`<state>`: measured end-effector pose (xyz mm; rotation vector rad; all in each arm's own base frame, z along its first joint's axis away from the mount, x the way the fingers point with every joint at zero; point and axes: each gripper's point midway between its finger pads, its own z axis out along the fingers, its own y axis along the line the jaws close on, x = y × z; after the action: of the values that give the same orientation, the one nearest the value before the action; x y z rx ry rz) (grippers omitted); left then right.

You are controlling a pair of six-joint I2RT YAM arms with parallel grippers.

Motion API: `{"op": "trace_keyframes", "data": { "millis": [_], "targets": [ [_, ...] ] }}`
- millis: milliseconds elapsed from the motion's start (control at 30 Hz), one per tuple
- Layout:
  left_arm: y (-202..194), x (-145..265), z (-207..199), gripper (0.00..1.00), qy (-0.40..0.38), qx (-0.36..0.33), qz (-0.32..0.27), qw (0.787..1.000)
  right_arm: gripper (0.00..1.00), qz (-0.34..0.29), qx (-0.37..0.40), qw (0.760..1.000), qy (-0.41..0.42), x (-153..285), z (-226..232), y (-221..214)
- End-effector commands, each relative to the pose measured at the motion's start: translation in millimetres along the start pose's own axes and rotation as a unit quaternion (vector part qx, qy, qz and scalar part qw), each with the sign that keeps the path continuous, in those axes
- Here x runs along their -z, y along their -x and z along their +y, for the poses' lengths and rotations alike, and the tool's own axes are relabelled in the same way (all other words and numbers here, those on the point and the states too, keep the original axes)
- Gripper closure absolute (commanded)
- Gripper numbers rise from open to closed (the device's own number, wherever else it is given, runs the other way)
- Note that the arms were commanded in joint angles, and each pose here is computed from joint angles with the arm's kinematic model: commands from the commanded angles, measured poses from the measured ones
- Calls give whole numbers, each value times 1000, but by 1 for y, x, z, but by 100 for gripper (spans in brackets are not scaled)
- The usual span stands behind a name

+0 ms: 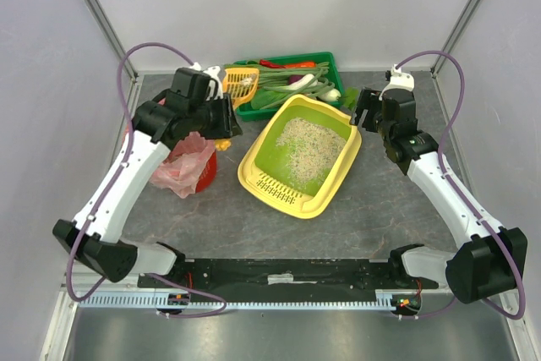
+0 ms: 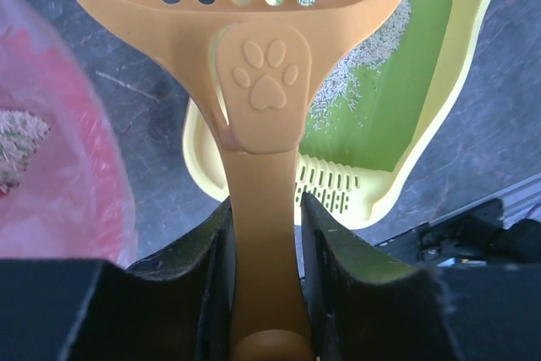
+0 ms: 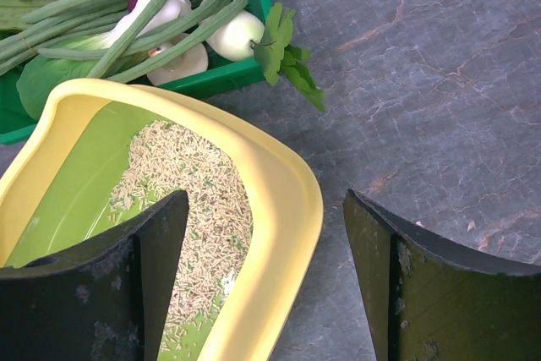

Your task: Clean the litter box

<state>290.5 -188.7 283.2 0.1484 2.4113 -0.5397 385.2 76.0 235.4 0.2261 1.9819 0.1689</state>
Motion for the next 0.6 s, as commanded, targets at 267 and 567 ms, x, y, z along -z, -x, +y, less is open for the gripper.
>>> {"op": "trace_keyframes", "data": {
  "millis": [267,567],
  "targets": [
    [-16,38,13,98,-40,180,-28,983,18,-7,-9,1000,12,-2,5,4],
    [-27,53,16,98,-49,236,-47,969,18,-7,-10,1000,13,0,4,2]
  ]
}}
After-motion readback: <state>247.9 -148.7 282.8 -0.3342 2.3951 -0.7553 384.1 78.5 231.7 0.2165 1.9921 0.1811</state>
